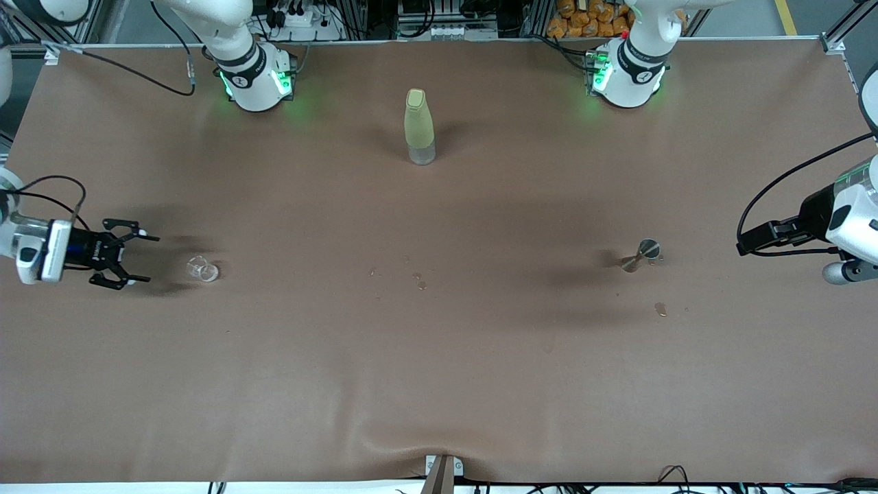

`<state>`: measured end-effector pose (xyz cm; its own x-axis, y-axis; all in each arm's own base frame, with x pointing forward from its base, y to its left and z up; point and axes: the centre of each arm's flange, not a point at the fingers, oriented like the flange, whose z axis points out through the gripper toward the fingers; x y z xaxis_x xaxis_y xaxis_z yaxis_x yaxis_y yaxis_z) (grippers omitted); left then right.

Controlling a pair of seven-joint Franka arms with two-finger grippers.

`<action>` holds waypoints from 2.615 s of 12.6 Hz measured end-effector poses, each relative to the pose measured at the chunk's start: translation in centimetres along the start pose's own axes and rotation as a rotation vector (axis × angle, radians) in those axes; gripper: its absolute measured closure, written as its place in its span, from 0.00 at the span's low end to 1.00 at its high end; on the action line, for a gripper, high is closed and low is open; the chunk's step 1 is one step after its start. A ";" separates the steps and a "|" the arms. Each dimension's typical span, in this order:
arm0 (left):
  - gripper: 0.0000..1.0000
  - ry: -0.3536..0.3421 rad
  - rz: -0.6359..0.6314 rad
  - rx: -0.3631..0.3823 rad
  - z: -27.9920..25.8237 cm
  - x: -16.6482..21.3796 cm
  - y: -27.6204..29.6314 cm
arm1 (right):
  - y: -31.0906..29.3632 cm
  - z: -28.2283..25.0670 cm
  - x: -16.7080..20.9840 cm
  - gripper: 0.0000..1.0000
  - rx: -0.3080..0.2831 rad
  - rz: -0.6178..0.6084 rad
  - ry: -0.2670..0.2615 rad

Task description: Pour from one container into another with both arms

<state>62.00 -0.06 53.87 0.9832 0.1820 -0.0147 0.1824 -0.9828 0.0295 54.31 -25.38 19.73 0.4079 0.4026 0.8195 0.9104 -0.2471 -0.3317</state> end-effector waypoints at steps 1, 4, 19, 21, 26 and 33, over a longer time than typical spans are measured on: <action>0.00 0.000 0.000 0.000 0.0 0.0 0.0 | 0.2 0.6 -1.1 0.00 0.002 -0.028 0.032; 0.00 0.000 0.000 0.000 0.0 0.0 0.0 | 0.4 2.1 -3.5 0.00 0.027 -0.075 0.101; 0.00 0.000 -0.004 0.000 0.0 0.0 -0.3 | 3.1 8.6 -9.4 0.00 0.076 -0.170 0.260; 0.00 0.000 -0.005 0.000 0.0 0.1 -0.3 | 3.1 8.9 -9.5 0.00 0.076 -0.167 0.267; 0.00 -0.001 -0.006 0.000 0.0 0.1 -0.4 | 3.1 9.1 -9.7 0.09 0.077 -0.165 0.269; 0.00 -0.002 -0.006 0.000 0.1 0.1 -0.4 | 3.1 9.4 -9.8 0.14 0.078 -0.196 0.275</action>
<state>61.98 0.32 53.78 0.9820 0.1880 -0.0167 0.1884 -0.9817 0.0291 53.75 -21.79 6.22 0.2003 0.1803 0.9630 0.9766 -0.1158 -0.1814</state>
